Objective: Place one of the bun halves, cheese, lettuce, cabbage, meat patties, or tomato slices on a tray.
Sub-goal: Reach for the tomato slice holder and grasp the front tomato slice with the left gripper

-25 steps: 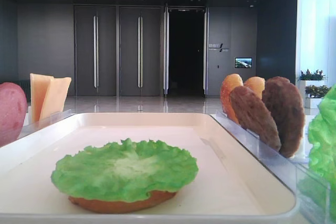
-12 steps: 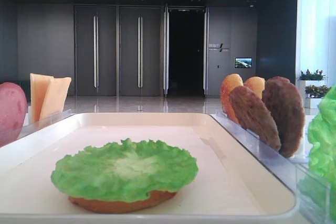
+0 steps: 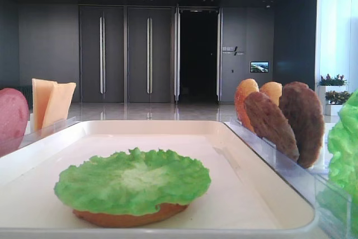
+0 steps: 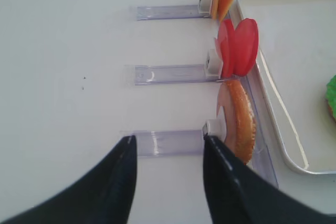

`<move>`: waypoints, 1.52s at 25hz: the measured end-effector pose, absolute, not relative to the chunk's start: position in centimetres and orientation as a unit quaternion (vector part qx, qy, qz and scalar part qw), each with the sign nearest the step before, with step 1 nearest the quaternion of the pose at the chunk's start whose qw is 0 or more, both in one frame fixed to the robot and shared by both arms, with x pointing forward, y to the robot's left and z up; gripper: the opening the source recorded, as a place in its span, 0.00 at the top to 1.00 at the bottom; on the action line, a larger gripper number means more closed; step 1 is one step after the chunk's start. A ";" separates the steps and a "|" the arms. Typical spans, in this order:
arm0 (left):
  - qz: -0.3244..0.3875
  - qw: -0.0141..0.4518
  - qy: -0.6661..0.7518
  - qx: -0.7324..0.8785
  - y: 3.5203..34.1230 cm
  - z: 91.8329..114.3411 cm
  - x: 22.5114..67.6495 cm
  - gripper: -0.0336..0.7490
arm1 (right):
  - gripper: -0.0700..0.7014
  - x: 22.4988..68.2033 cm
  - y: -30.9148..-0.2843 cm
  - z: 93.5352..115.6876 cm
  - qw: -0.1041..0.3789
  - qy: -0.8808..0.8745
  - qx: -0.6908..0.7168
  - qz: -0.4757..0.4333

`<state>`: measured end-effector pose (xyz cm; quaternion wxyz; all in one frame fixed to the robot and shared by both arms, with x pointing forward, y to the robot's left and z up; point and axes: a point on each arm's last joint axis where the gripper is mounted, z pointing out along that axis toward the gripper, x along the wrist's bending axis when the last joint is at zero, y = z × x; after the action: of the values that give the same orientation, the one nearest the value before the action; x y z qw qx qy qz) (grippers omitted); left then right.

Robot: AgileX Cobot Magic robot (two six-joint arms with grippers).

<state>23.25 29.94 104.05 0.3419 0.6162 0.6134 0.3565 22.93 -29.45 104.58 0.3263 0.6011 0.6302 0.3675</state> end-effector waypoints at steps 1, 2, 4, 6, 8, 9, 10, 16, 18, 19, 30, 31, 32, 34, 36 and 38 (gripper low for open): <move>0.357 0.342 0.613 0.616 29.9 104.0 23.3 0.48 | 0.43 22.9 -29.5 104.6 0.326 0.630 0.601 0.367; 0.357 0.340 0.614 0.616 30.0 104.0 23.2 0.44 | 0.43 22.9 -29.5 104.6 0.326 0.630 0.601 0.367; 0.365 0.335 0.613 0.615 30.1 104.3 23.1 0.40 | 0.43 22.9 -29.5 104.6 0.326 0.630 0.601 0.367; 0.370 0.330 0.613 0.614 30.2 104.7 23.2 0.38 | 0.43 22.9 -29.5 104.6 0.326 0.630 0.601 0.367; 0.370 0.326 0.618 0.613 30.3 105.1 23.5 0.38 | 0.43 22.9 -29.5 104.6 0.326 0.630 0.601 0.367; 0.365 0.325 0.623 0.610 30.3 105.4 23.8 0.38 | 0.43 22.9 -29.5 104.6 0.326 0.630 0.601 0.367; 0.357 0.324 0.632 0.606 30.4 105.7 24.1 0.38 | 0.43 22.9 -29.5 104.6 0.326 0.630 0.601 0.367; 0.307 0.286 0.664 0.618 30.5 107.6 27.6 0.38 | 0.43 22.9 -29.5 104.6 0.326 0.630 0.601 0.367; 0.287 0.267 0.675 0.625 30.6 108.2 29.3 0.38 | 0.43 22.9 -29.5 104.6 0.326 0.630 0.601 0.367; 0.274 0.255 0.680 0.630 30.6 108.3 30.3 0.38 | 0.43 22.9 -29.5 104.6 0.326 0.630 0.601 0.367; 0.172 0.164 0.714 0.659 30.9 108.4 41.1 0.41 | 0.43 22.9 -29.4 104.6 0.326 0.630 0.601 0.368; 0.169 0.161 0.715 0.659 31.0 108.3 42.0 0.41 | 0.43 22.9 -29.4 104.6 0.326 0.630 0.601 0.368; 0.162 0.156 0.717 0.660 31.0 108.2 42.8 0.41 | 0.43 22.9 -29.4 104.6 0.326 0.630 0.601 0.368; 0.151 0.152 0.720 0.660 31.0 108.0 44.4 0.41 | 0.43 22.9 -29.4 104.6 0.326 0.630 0.601 0.368; 0.143 0.149 0.722 0.660 31.0 107.8 45.9 0.41 | 0.43 22.9 -29.4 104.6 0.326 0.630 0.601 0.368; 0.135 0.145 0.725 0.660 31.0 107.5 47.6 0.41 | 0.43 22.9 -29.4 104.6 0.326 0.630 0.601 0.368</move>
<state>47.59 31.00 107.46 0.1455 0.6601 0.7246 0.1347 22.94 -29.44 104.56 0.3258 0.6012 0.6304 0.3676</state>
